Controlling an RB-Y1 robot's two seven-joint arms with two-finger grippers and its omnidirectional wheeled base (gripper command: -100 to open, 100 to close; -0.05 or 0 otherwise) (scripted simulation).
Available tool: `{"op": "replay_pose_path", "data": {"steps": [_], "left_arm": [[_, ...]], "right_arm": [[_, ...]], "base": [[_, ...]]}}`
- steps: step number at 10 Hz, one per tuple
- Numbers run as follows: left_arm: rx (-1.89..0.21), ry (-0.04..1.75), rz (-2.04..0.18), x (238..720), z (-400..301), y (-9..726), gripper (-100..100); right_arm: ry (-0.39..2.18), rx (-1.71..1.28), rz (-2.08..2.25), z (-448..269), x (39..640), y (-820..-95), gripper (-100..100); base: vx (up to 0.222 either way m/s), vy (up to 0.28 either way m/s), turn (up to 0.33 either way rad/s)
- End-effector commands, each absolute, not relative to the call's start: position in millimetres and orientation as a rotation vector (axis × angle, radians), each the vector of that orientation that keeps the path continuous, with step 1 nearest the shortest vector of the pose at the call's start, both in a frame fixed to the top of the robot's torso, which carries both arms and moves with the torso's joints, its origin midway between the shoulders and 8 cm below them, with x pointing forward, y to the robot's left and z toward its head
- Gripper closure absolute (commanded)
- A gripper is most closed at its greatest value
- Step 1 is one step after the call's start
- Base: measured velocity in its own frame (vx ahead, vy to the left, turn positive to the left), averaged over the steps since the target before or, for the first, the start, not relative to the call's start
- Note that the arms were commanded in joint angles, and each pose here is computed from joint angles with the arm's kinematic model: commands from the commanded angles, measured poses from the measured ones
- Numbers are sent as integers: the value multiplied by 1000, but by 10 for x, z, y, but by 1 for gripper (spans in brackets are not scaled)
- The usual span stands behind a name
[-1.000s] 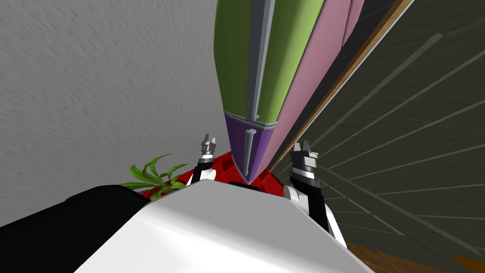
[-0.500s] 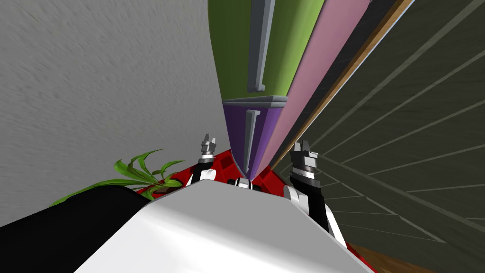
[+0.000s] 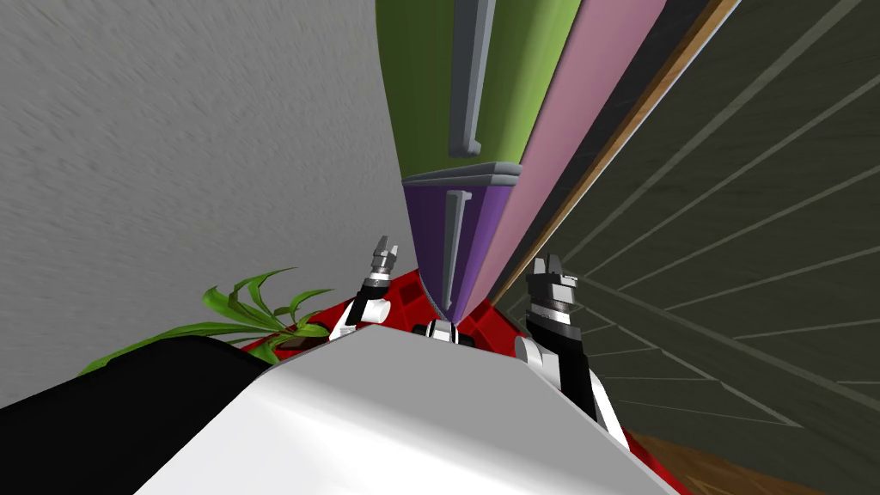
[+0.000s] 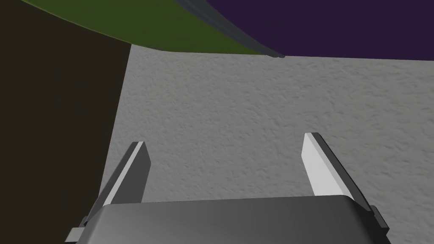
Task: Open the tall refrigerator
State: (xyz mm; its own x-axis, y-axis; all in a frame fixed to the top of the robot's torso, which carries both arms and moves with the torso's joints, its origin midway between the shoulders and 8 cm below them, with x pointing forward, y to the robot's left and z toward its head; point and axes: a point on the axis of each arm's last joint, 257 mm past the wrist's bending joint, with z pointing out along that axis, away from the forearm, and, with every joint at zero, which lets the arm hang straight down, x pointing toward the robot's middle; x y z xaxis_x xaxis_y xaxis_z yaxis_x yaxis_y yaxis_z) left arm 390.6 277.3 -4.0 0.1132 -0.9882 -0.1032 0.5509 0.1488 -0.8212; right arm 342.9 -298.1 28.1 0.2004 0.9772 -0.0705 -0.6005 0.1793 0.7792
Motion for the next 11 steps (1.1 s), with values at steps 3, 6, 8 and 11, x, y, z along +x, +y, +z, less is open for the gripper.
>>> {"op": "replay_pose_path", "data": {"steps": [3, 6, 8, 11], "left_arm": [[-639, 844, -1276, 4193, 207, 2557, -100], [-603, 861, -1270, 4341, 396, 2436, -100], [-591, 872, -1265, 4430, 501, 2370, -100], [-574, 877, -1264, 4521, 646, 2289, -100]], "right_arm": [[663, 701, 1238, 281, 3429, -2981, 0], [663, 701, 1238, 281, 3429, -2981, 0], [663, 701, 1238, 281, 3429, -2981, 0], [663, 701, 1238, 281, 3429, -2981, 0]], "base": [[-54, -3, -17], [-52, -4, -23], [-41, -2, -19], [-45, -3, -19]]}}
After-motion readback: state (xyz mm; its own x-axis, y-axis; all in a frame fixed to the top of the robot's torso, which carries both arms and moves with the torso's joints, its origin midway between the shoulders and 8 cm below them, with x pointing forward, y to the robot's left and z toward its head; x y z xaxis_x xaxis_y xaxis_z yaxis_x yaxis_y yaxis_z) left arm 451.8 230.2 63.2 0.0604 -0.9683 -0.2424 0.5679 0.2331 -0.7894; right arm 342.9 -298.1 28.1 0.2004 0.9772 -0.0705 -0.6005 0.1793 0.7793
